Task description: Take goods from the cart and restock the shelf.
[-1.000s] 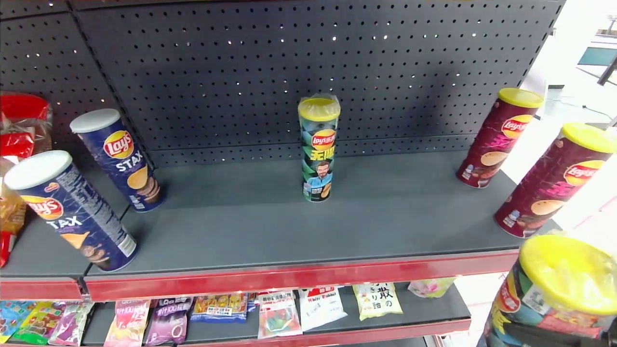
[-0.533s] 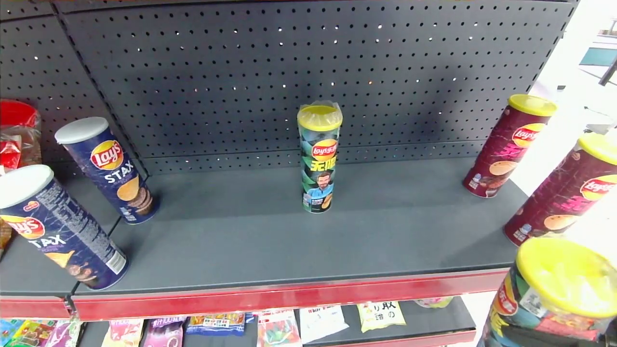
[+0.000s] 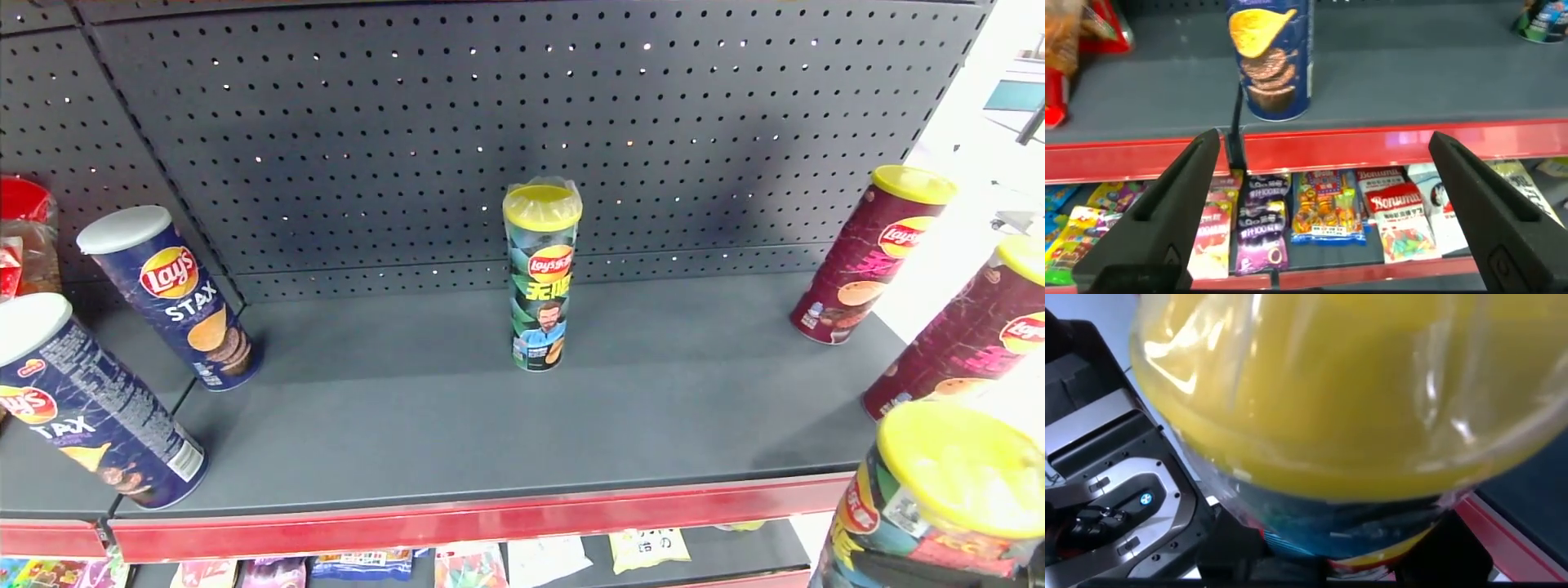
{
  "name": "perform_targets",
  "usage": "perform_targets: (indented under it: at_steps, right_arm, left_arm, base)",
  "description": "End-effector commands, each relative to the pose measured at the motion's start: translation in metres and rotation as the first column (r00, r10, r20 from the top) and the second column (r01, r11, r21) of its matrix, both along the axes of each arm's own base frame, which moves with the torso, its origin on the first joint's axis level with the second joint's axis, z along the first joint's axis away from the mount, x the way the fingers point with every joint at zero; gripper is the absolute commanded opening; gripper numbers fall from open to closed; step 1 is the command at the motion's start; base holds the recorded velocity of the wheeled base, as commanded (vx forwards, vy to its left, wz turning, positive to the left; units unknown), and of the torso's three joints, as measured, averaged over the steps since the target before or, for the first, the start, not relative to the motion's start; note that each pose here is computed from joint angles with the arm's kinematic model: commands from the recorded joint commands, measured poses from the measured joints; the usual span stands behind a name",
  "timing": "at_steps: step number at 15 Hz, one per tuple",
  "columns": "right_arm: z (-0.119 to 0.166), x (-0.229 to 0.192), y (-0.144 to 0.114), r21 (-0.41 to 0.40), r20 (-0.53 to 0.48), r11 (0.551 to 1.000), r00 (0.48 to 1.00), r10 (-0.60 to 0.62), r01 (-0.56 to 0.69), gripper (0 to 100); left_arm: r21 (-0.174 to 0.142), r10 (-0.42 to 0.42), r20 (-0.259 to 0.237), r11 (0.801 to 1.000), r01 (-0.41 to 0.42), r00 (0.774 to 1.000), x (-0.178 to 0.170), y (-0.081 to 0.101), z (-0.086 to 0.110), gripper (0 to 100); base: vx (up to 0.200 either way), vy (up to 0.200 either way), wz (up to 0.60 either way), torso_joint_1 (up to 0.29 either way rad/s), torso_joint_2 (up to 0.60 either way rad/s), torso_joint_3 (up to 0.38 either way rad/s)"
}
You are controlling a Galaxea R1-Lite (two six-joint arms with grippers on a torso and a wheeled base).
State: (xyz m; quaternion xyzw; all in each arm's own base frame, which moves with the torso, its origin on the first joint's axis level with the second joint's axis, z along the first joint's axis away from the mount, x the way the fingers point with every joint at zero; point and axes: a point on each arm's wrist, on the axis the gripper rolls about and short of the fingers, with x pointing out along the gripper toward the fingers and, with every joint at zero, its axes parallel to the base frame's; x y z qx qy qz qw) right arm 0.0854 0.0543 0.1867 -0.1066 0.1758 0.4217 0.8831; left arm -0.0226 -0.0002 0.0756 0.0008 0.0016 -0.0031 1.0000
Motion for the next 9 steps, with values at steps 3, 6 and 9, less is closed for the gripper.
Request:
perform_targets:
  at_steps: [3,6,9]
  right_arm:
    - [0.0,-0.005,0.001,0.015,0.003,0.998,0.999,0.054,-0.054,0]
    - [0.016,0.001,0.007,0.04,0.051,0.997,0.996,0.07,-0.072,0]
    - [0.029,0.025,0.016,0.078,0.066,0.997,0.998,0.018,-0.023,0]
  left_arm:
    - [0.001,-0.005,-0.043,1.0,0.005,0.999,0.003,0.0,0.001,100]
    - [0.008,-0.04,-0.095,0.999,0.041,0.995,0.007,0.0,0.002,100]
    - [0.005,-0.101,-0.052,0.995,0.101,0.994,0.006,0.0,0.02,100]
  base:
    - [0.0,0.0,0.0,0.0,0.0,0.0]
    - [0.0,0.0,0.0,0.0,0.0,0.0]
    - [0.0,0.0,0.0,0.0,0.0,0.0]
